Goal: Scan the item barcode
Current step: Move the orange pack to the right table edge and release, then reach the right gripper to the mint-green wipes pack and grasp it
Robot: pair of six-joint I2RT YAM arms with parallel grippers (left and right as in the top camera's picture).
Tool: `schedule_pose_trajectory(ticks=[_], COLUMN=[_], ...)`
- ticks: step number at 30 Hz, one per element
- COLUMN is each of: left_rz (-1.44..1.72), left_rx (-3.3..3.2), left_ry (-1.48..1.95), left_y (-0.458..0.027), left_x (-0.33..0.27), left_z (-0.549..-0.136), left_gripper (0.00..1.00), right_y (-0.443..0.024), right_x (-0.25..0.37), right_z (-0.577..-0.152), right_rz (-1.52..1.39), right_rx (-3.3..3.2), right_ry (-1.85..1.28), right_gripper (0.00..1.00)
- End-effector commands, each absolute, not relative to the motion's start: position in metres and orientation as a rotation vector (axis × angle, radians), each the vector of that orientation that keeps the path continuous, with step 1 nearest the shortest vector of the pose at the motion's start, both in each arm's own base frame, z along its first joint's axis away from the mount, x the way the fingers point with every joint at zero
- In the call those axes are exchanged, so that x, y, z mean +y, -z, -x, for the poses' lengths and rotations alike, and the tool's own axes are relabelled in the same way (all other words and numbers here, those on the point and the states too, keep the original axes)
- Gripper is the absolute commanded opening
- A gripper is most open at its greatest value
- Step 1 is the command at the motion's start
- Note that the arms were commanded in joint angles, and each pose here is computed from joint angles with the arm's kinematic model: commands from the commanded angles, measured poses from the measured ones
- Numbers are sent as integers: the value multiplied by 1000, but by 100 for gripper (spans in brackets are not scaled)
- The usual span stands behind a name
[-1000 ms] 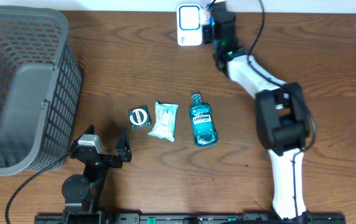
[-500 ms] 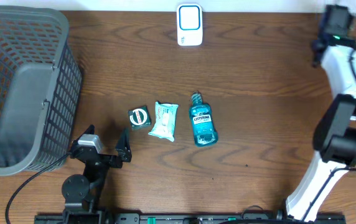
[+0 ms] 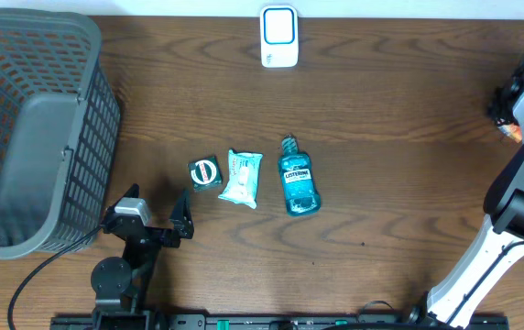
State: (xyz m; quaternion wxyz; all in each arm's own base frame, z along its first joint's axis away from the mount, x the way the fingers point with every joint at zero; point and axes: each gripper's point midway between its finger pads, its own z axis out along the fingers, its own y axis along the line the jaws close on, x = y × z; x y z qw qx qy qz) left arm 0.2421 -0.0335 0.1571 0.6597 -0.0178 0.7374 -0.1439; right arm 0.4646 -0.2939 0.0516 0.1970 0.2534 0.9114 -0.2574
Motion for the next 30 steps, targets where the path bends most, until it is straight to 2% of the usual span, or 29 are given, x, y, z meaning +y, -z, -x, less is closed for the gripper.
schedule_pose_trajectory(ticks=[1,9,16,23,30], left_rz=[33,33,33,33,33], left_rx=[1712,1712,1712,1712,1712], left_ry=[326,326,326,326,326], left_y=[-142,-142,-142,-142,-142], left_x=[-35,-35,-35,-35,-35], left_z=[-241,-241,-241,-241,-241], left_gripper=[98,98,98,98,98], right_y=[-110,-226,-310,-323,-289], right_x=[-264,-162,-36,67,179], right_z=[-490,-521,-501,-475,-435], right_rz=[-636,-511,-232,-39,118], right_rx=[2448,2218,2136,2186,2375], right_ry=[506,-33,-482,-686,-856], right_gripper=[99,99,99,99,99])
